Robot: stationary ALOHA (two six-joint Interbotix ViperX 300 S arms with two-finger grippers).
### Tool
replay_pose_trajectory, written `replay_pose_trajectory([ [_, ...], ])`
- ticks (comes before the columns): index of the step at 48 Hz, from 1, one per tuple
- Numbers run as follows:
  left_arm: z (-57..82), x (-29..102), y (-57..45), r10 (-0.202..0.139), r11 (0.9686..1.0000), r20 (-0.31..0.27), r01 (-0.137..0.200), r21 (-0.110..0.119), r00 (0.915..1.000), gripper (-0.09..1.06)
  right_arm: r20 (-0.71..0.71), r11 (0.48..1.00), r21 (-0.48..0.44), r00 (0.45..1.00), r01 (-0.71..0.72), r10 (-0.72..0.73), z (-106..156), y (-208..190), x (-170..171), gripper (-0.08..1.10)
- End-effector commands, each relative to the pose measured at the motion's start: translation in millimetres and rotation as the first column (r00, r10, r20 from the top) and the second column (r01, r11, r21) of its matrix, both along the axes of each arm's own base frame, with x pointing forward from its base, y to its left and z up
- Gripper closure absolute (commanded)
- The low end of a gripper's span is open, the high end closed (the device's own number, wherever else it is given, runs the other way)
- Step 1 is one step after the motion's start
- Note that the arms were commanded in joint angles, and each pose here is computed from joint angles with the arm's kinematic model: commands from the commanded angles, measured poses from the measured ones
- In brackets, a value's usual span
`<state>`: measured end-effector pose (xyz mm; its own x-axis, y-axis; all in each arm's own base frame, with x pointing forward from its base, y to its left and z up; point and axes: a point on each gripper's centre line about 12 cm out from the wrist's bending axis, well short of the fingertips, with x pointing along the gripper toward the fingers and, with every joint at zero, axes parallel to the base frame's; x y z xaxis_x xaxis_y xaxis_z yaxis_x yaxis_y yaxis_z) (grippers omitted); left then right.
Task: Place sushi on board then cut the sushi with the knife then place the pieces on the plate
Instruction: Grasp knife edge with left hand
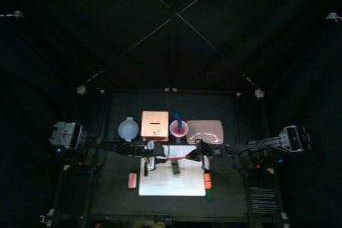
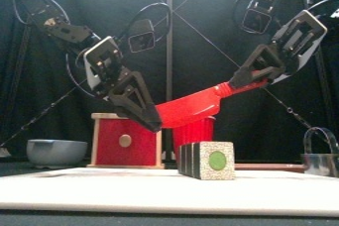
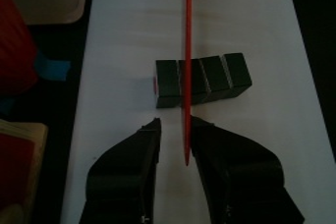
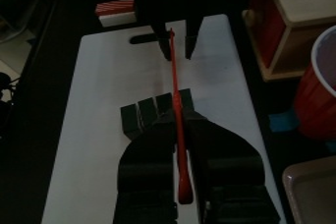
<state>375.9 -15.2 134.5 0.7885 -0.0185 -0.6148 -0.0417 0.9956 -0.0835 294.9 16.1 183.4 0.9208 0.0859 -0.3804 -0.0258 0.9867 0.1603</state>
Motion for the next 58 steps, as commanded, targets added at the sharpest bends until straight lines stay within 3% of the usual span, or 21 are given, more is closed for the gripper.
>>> replay_pose_trajectory([
  [1, 16.9, 6.0, 0.9, 0.001, 1.0, 0.052, -0.001, 0.0, 0.9986, 0.35, 0.027, 1.0, 0.015, 1.0, 0.006, -0.006, 8.1, 0.7, 4.9, 0.67],
  [20, 16.9, 5.8, -2.6, -0.008, 1.0, 0.052, 0.008, 0.0, 0.9986, 0.37, -0.142, 0.997, 0.045, 0.988, 0.071, -0.064, -11.1, -3.1, 8.5, 0.67],
  [31, 14.6, 6.0, -3.2, -0.01, 0.9999, 0.046, 0.01, 0.002, 0.9989, 0.37, -0.117, 0.998, 0.031, 0.992, 0.058, -0.054, 1.3, -2.3, 14.2, 0.67],
  [58, 3.5, 5.2, -3.5, -0.013, 0.9999, 0.0, 0.013, 0.003, 0.9999, 0.36, -0.127, 0.997, 0.035, 0.99, 0.062, -0.057, -1.2, -2.4, 14.0, 0.67],
])
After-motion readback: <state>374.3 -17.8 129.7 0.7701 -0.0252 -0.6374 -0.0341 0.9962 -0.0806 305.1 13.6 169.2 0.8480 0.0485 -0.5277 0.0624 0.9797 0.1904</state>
